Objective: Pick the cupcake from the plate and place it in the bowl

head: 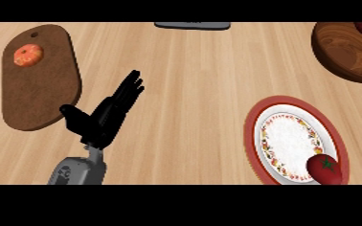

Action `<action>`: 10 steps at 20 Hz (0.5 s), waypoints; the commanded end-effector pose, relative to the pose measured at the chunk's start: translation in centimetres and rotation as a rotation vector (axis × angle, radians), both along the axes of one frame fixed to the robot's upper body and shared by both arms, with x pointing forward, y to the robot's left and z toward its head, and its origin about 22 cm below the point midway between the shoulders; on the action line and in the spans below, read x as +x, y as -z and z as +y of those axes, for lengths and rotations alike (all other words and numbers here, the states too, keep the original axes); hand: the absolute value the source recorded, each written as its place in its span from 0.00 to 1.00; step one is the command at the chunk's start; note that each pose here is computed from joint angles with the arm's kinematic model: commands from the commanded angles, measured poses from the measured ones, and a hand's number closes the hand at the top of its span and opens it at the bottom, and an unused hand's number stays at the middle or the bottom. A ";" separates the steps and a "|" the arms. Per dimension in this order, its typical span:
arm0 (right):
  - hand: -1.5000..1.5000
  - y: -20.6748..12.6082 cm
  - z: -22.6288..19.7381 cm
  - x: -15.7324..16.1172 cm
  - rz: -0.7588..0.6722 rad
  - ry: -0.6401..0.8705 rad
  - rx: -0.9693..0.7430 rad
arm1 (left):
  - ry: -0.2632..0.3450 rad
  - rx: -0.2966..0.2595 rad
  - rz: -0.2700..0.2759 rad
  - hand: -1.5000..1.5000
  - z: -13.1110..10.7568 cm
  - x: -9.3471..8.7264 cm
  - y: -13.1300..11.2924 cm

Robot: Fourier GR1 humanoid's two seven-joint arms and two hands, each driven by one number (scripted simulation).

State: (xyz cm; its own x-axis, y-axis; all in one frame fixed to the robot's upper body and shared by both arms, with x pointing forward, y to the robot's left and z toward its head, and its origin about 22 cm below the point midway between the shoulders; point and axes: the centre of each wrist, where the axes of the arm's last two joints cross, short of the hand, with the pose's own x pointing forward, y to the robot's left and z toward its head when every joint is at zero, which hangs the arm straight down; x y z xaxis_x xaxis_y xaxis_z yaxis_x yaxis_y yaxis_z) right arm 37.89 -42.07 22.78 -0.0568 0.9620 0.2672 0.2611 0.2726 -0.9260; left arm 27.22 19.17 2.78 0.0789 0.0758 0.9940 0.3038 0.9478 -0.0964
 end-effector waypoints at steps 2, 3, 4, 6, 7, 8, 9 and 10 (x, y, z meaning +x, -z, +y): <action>1.00 4.0 0.8 2.8 -0.006 0.028 -0.053 | 0.016 -0.001 -0.005 0.50 -0.6 0.1 -0.1; 1.00 3.8 0.3 2.8 0.022 0.049 -0.086 | 0.009 0.005 -0.007 0.50 -0.8 0.4 -1.1; 1.00 3.3 0.3 3.0 0.067 0.081 -0.131 | 0.014 0.007 -0.023 0.50 -1.0 0.2 -0.4; 1.00 3.8 -0.9 2.8 0.178 0.140 -0.129 | 0.028 -0.003 -0.020 0.50 -1.2 0.5 -0.6; 1.00 5.1 -0.7 3.0 0.195 0.172 -0.066 | 0.042 0.016 -0.047 0.50 -1.3 -0.1 -0.6; 1.00 4.5 -1.9 2.6 0.228 0.209 -0.053 | 0.035 0.001 -0.032 0.50 -2.4 0.2 -0.8; 0.00 6.6 -0.9 3.0 0.249 0.211 -0.029 | 0.021 0.015 -0.021 0.50 0.0 0.9 -1.1; 0.00 6.5 -0.7 3.3 0.247 0.212 0.008 | 0.042 0.004 -0.039 0.50 -0.6 0.5 -1.1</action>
State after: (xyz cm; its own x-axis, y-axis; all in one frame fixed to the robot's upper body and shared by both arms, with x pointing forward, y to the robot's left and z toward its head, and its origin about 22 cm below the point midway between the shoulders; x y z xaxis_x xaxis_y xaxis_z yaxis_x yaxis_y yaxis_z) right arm 40.75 -42.84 17.97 0.1387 0.9672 0.2127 0.1322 0.1947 -0.9719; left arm 27.59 18.31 3.50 0.0557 0.0677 0.9962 0.3321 0.9396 -0.0824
